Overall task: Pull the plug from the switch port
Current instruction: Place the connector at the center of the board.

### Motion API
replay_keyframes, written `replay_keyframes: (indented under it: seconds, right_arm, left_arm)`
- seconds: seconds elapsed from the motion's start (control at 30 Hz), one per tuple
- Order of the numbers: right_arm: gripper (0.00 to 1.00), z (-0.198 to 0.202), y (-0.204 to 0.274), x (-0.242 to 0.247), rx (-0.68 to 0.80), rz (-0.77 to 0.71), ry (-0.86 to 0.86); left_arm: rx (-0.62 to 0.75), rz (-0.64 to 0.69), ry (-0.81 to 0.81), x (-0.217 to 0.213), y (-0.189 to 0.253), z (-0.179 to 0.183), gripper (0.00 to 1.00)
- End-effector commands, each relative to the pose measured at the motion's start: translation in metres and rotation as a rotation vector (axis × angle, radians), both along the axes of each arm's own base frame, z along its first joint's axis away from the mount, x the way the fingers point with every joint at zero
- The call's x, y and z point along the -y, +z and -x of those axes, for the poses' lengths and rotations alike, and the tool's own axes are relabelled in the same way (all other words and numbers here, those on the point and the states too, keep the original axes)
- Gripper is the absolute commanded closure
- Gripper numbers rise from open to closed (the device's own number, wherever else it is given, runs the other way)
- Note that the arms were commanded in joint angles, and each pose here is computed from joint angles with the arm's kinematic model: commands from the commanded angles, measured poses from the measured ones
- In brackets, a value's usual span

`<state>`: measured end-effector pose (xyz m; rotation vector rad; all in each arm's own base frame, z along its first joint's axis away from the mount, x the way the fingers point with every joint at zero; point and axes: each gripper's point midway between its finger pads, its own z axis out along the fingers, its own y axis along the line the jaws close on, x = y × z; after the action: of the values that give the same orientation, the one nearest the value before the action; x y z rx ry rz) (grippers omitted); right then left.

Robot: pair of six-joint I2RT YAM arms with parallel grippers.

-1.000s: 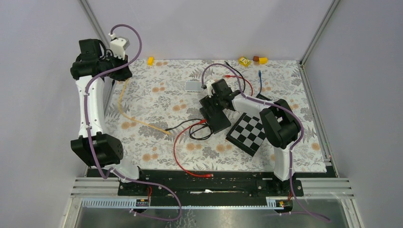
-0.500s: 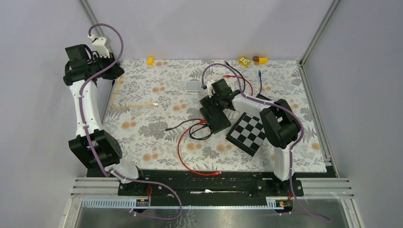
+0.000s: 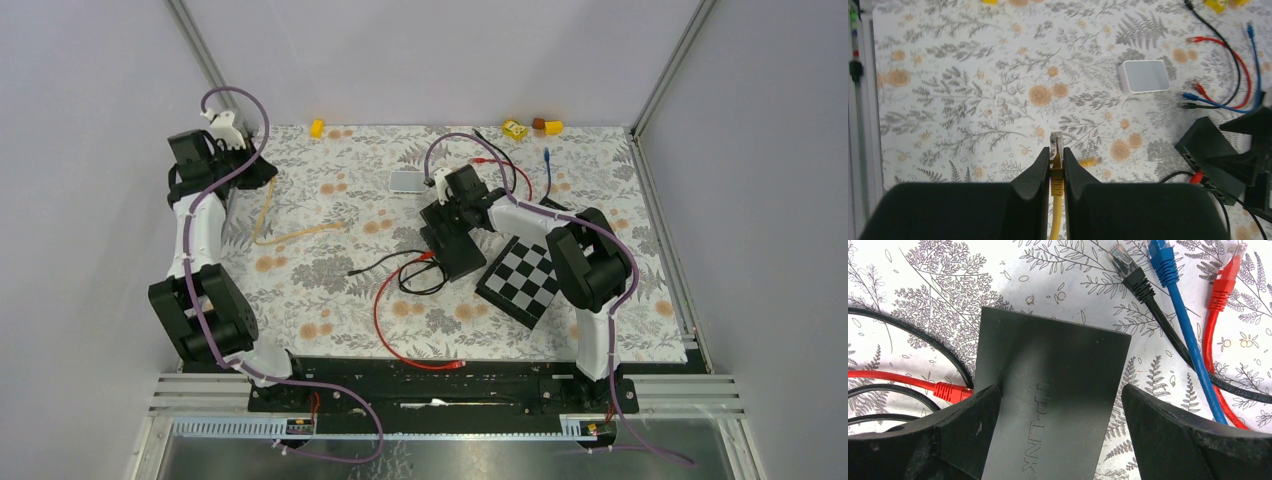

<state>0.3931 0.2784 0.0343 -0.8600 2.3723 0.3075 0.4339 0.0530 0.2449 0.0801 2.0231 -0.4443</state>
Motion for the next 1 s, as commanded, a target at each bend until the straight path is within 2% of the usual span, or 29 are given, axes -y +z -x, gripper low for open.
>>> replay_keyframes:
  seconds: [0.0,0.1,0.23,0.47,0.63,0.97]
  right_arm:
    - [0.02,0.006,-0.017,0.010,-0.057,0.053,0.012]
    - [0.02,0.006,-0.017,0.011,-0.055,0.056,0.010]
    - [0.02,0.005,-0.019,0.012,-0.059,0.057,0.008]
    - [0.02,0.006,-0.022,0.012,-0.068,0.060,0.011]
    - [0.02,0.006,-0.024,0.012,-0.070,0.064,0.011]
    - [0.02,0.006,-0.026,0.013,-0.073,0.068,0.013]
  left_arm:
    - [0.124,-0.063,0.111,-0.021,0.008,-0.012,1.00]
    - [0.090,-0.082,0.125,-0.025,-0.015,-0.012,0.97]
    - [0.022,-0.120,0.141,-0.034,-0.044,-0.009,0.86]
    - [-0.045,-0.171,0.178,-0.046,-0.069,-0.005,0.75]
    - [-0.075,-0.126,0.122,-0.034,-0.075,-0.001,0.60]
    - [-0.133,-0.040,0.043,-0.016,-0.086,0.004,0.38]
